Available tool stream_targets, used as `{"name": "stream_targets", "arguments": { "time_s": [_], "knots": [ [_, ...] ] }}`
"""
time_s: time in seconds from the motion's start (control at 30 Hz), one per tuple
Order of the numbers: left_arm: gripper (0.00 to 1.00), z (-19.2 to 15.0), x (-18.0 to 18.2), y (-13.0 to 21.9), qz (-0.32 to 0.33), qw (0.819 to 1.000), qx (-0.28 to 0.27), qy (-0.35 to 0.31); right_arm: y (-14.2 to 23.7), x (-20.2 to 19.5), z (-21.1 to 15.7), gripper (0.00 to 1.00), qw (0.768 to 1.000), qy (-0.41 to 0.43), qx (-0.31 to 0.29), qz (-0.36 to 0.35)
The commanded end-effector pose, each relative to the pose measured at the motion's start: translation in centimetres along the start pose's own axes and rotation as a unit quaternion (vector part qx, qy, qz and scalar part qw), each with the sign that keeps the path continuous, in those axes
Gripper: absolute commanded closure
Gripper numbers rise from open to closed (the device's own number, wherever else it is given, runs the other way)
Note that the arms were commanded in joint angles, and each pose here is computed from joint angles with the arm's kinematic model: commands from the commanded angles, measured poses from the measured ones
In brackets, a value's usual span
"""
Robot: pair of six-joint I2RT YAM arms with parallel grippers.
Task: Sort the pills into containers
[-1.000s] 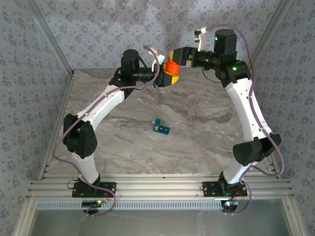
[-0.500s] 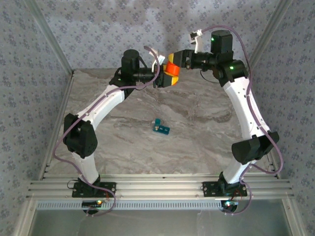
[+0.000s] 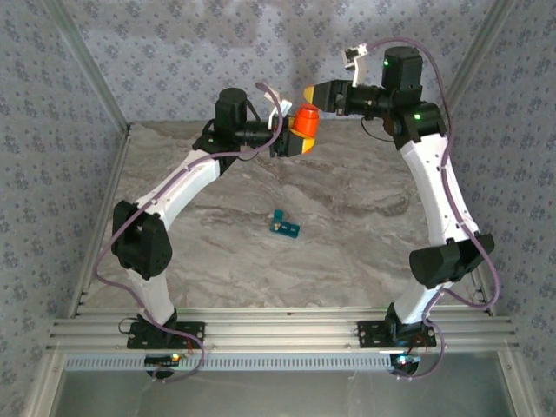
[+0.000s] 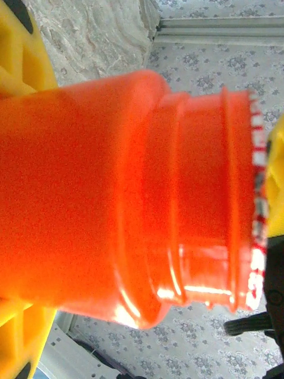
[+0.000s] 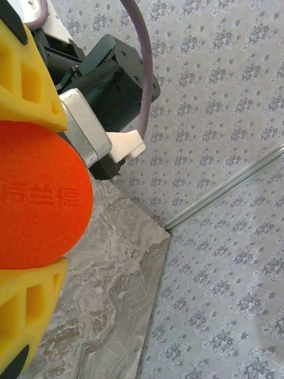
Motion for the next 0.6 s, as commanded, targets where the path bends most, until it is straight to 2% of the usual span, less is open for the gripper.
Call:
{"name": "stream_targets", "arguments": {
  "time_s": [0.0,0.57],
  "knots": [
    [1.00,1.1,-1.1,0.0,-0.020,0.999,0.002,-0.029,0.5,1.0,0.6,0.70,1.000,0.023,-0.002,0.018],
    [1.00,1.4,-1.8,-0.1,-0.025,0.999,0.012,-0.042,-0.5,0.3,-2.1,0.72,0.998,-0.009,0.049,0.043]
  ]
}}
Point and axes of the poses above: each hand's point on the last joint's axis, 136 mm out from that joint toward the fingers, its own y axis back along the fingers, its own x axis along the line the jaws close on, z = x × y, the point moved 7 cm from there along y, back along the fingers, and after that the axes turned 8 degrees about y, right-handed, at the moved point
